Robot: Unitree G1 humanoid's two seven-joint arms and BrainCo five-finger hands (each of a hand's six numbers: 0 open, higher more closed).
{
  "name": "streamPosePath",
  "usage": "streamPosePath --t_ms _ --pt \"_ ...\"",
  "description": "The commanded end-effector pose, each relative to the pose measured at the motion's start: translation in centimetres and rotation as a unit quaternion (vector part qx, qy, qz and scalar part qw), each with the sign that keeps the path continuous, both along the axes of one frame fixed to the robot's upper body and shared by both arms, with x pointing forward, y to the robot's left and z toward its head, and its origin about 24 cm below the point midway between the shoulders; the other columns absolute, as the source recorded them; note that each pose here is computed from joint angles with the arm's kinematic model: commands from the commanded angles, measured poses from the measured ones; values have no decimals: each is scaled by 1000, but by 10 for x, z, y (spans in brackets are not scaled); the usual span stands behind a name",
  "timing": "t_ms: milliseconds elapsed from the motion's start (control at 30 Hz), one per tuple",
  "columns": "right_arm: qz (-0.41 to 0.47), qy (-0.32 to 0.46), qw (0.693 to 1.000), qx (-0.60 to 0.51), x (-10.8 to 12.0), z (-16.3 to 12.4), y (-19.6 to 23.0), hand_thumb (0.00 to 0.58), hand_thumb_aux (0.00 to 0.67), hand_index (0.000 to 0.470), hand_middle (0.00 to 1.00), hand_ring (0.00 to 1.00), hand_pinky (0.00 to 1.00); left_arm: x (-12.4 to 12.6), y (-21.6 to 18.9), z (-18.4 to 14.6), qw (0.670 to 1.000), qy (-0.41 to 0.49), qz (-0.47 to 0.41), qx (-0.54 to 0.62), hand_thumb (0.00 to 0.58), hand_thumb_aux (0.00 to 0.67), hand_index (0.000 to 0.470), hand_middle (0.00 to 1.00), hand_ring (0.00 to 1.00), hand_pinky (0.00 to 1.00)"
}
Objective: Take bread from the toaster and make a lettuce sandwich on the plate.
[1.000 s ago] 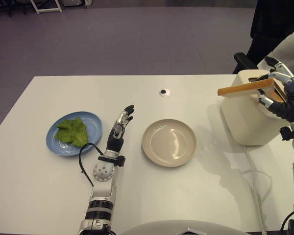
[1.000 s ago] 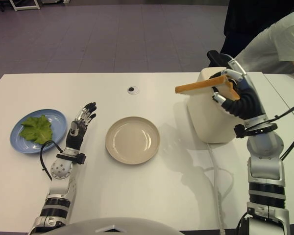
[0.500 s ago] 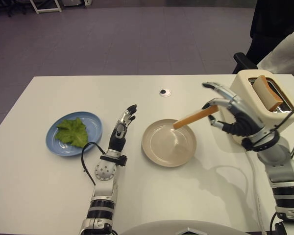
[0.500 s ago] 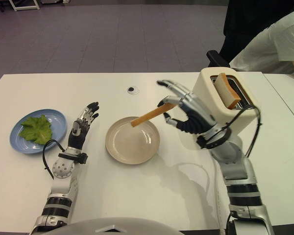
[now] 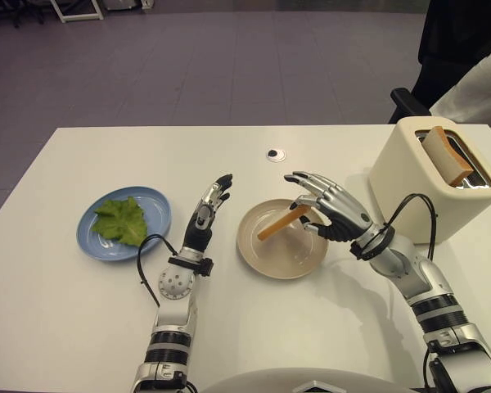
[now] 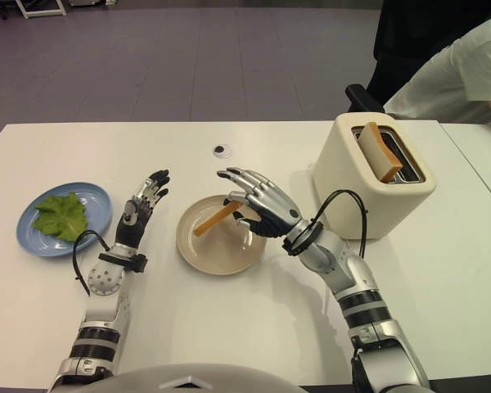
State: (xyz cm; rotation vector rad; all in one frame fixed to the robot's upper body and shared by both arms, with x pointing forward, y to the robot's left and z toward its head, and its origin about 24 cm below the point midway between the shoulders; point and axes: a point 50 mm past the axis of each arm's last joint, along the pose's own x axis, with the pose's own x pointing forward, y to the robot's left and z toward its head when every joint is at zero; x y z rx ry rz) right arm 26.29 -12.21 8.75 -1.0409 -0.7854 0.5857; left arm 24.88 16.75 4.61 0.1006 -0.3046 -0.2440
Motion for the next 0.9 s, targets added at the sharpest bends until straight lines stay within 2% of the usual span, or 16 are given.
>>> streamPosePath --t_ms 33,67,100,133,167,367,533,700,800,900 --pt "8 15 999 -37 -3 -14 1 580 670 470 0 0 0 -2 2 0 1000 5 -1 -2 0 0 0 0 0 0" --pt "6 19 999 -44 -4 -17 -1 564 560 393 0 0 0 -3 3 1 1000 5 -1 -2 0 0 0 0 0 0" --pt "4 21 999 -50 -5 -19 -2 470 378 265 0 0 0 -3 3 1 1000 5 -1 -2 0 0 0 0 0 0" --pt "3 19 998 -54 -6 -20 -3 441 342 240 0 0 0 -3 3 1 1000 5 -1 -2 0 0 0 0 0 0" --pt "3 16 998 -57 -7 -20 -4 0 0 0 0 0 0 -4 3 1 1000 5 -1 -2 0 0 0 0 0 0" --pt "19 -11 998 -51 -17 -8 -4 0 0 0 0 0 0 -4 4 2 1000 6 0 -2 0 0 0 0 0 0" --pt "8 -16 999 -32 -16 -2 -10 0 0 0 0 0 0 -4 3 3 1000 4 -1 -2 0 0 0 0 0 0" --pt "-13 48 996 79 -10 2 -27 0 0 0 0 0 0 -9 1 20 1000 -25 -5 -9 0 0 0 0 0 0" --pt "-32 87 986 141 -5 1 -43 0 0 0 0 0 0 -18 17 45 994 -71 46 68 0 0 0 0 0 0" --pt "-44 105 979 172 -3 0 -54 0 0 0 0 0 0 -30 51 73 958 -105 146 222 0 0 0 0 0 0"
